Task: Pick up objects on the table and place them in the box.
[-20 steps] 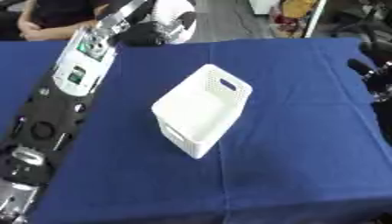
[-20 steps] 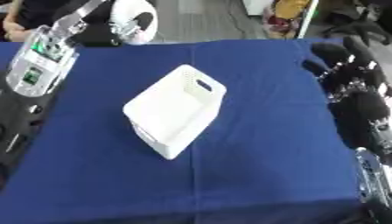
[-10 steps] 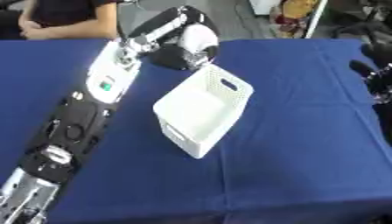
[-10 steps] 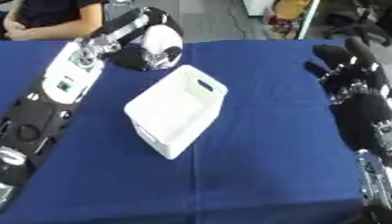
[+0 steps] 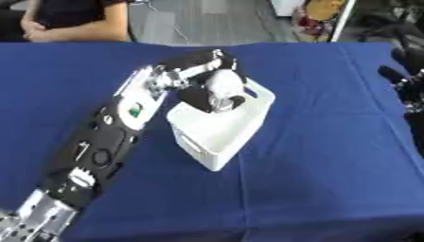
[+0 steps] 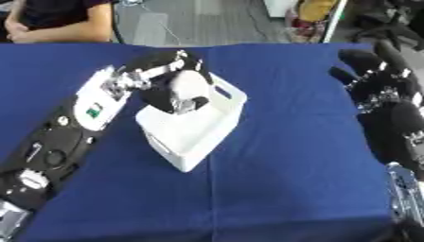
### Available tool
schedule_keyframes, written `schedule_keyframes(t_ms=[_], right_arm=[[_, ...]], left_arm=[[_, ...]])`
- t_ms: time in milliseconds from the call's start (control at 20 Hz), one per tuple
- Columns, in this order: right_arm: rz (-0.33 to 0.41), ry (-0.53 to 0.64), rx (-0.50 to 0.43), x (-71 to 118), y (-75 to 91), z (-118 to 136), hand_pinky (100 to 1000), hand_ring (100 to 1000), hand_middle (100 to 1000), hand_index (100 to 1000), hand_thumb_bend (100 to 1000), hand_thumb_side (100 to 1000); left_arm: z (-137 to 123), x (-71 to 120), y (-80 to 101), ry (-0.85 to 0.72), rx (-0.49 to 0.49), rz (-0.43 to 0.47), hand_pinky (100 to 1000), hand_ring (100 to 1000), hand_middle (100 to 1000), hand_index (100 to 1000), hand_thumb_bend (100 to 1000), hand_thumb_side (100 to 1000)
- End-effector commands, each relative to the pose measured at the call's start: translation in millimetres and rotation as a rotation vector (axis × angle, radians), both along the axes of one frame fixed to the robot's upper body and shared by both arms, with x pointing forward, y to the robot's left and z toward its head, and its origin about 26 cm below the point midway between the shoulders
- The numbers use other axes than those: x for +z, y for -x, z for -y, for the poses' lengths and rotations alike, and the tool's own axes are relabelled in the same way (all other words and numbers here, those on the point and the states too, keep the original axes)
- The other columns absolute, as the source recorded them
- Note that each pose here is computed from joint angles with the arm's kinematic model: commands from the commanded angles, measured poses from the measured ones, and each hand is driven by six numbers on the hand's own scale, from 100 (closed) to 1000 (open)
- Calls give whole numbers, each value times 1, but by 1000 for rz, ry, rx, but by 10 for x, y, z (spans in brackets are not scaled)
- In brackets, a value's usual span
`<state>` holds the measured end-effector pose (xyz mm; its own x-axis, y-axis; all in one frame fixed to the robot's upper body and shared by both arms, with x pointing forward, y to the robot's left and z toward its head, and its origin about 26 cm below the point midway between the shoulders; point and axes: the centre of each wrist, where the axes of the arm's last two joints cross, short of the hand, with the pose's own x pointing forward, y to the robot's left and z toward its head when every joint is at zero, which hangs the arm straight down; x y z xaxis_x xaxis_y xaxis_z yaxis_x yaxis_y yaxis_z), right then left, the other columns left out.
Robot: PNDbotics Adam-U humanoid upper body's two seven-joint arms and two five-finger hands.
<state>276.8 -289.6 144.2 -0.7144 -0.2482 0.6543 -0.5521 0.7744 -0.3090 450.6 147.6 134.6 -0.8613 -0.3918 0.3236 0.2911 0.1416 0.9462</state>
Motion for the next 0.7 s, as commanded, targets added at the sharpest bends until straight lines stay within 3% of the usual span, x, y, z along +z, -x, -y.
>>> schedule_keyframes(t_ms=[50,100,200,250,350,500,700], right_arm=[[25,5,9,72,7,-5,962,999,887,1000,205,594],[24,5,9,71,7,-5,962,999,887,1000,205,594],[25,5,8,72,8,-4,962,999,887,1000,204,594],[25,5,8,72,8,-3,962,999,887,1000,205,594],[24,5,8,71,8,-3,962,999,887,1000,205,594],[25,5,8,72,8,-3,962,999,887,1000,205,594],[26,6,8,73,8,-2,962,998,887,1000,206,594]], left_arm=[[22,18,-9,-81,-54,44,231,369,578,708,350,639],[9,-21,-8,-108,-66,44,235,374,581,712,360,648],[-27,-89,-8,-144,-84,42,359,499,675,781,541,787],[-44,-113,-9,-157,-91,43,446,584,745,821,654,860],[-81,-134,-10,-172,-99,54,607,746,852,870,752,929],[-118,-135,-12,-174,-96,84,708,817,904,887,790,936],[-145,-139,-12,-152,-78,118,732,838,924,895,812,947]])
